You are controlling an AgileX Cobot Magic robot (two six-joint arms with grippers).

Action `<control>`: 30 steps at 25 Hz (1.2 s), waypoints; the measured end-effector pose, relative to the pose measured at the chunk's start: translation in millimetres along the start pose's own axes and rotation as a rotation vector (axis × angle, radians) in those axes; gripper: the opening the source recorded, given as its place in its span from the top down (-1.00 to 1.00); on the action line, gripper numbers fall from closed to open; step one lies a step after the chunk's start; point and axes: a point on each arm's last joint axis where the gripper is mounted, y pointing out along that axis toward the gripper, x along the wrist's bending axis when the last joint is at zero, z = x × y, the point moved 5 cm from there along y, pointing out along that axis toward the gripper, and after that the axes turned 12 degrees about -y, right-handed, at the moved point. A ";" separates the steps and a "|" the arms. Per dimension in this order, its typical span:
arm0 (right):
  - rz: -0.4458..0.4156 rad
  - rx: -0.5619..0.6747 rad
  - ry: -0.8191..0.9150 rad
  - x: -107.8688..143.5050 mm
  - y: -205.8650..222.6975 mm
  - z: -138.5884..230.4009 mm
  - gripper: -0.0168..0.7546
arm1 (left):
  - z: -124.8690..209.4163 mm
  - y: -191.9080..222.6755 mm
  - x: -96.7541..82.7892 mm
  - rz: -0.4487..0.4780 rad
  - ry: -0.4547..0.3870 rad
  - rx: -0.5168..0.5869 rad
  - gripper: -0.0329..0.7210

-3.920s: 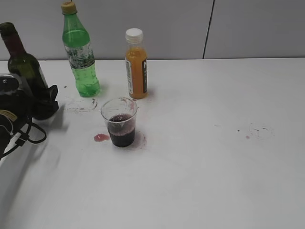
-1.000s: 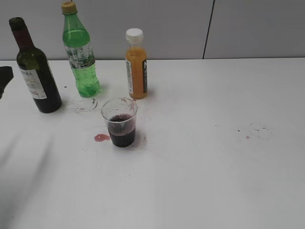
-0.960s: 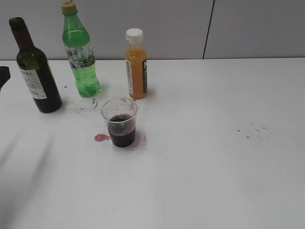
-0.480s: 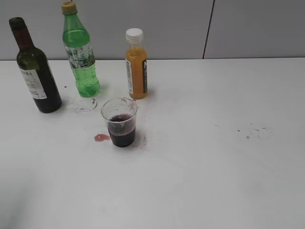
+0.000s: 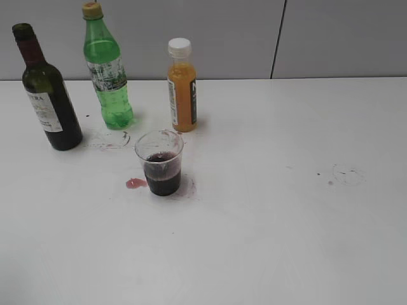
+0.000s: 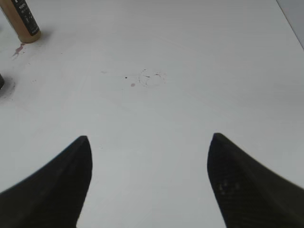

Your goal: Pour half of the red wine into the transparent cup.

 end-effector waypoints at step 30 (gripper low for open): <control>0.000 0.000 0.000 0.0 0.0 0.0 -0.52 | 135.0 -18.6 28.0 0.177 0.076 -0.477 -0.66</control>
